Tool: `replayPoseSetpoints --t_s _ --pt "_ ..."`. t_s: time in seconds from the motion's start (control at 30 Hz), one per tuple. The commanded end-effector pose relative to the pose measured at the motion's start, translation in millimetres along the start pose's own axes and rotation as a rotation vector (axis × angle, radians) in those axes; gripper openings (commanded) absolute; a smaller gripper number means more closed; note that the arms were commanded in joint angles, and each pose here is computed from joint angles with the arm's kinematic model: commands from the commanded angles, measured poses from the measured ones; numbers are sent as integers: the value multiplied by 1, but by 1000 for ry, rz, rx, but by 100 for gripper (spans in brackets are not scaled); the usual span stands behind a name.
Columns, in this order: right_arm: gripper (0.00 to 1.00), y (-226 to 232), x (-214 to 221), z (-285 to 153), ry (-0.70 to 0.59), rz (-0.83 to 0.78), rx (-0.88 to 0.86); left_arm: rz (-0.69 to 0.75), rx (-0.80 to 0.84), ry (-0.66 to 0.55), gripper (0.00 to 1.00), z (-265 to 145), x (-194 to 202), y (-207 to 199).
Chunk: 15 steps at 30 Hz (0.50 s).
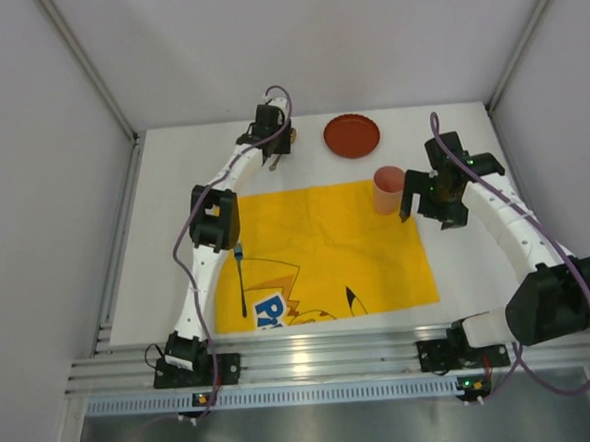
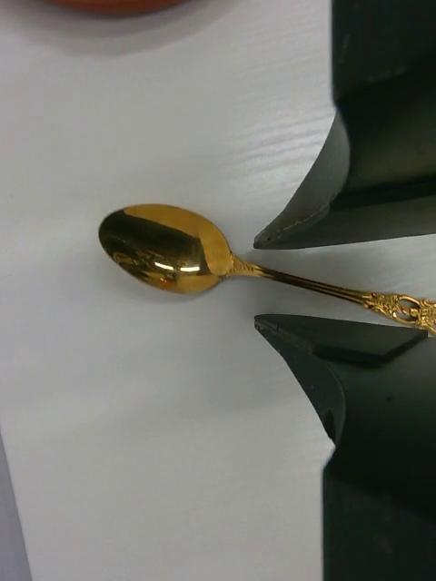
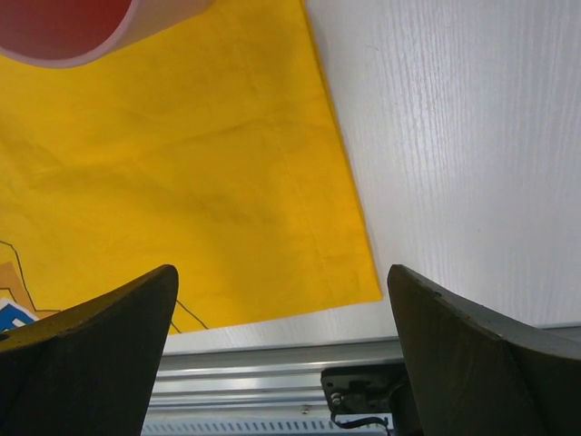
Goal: Set the dinner table for one person
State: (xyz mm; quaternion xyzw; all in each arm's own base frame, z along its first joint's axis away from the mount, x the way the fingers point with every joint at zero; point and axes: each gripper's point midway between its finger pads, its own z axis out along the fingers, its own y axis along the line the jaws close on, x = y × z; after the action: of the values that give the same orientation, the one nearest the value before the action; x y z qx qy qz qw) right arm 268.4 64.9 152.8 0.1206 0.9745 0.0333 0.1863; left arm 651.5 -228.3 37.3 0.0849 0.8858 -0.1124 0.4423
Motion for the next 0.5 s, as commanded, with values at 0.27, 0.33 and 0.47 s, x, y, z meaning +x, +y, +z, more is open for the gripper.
replayPoseSetpoints --t_s 0.27,0.33,0.47 --pt "100 -5 -15 -12 -40 -53 -33 204 -259 279 5 -13 87 25" --pt "100 -4 -15 -13 -44 -60 -35 196 -271 296 0 -16 91 27" --pt "100 0 -14 -15 -52 -61 -54 172 -333 254 0 -34 63 33"
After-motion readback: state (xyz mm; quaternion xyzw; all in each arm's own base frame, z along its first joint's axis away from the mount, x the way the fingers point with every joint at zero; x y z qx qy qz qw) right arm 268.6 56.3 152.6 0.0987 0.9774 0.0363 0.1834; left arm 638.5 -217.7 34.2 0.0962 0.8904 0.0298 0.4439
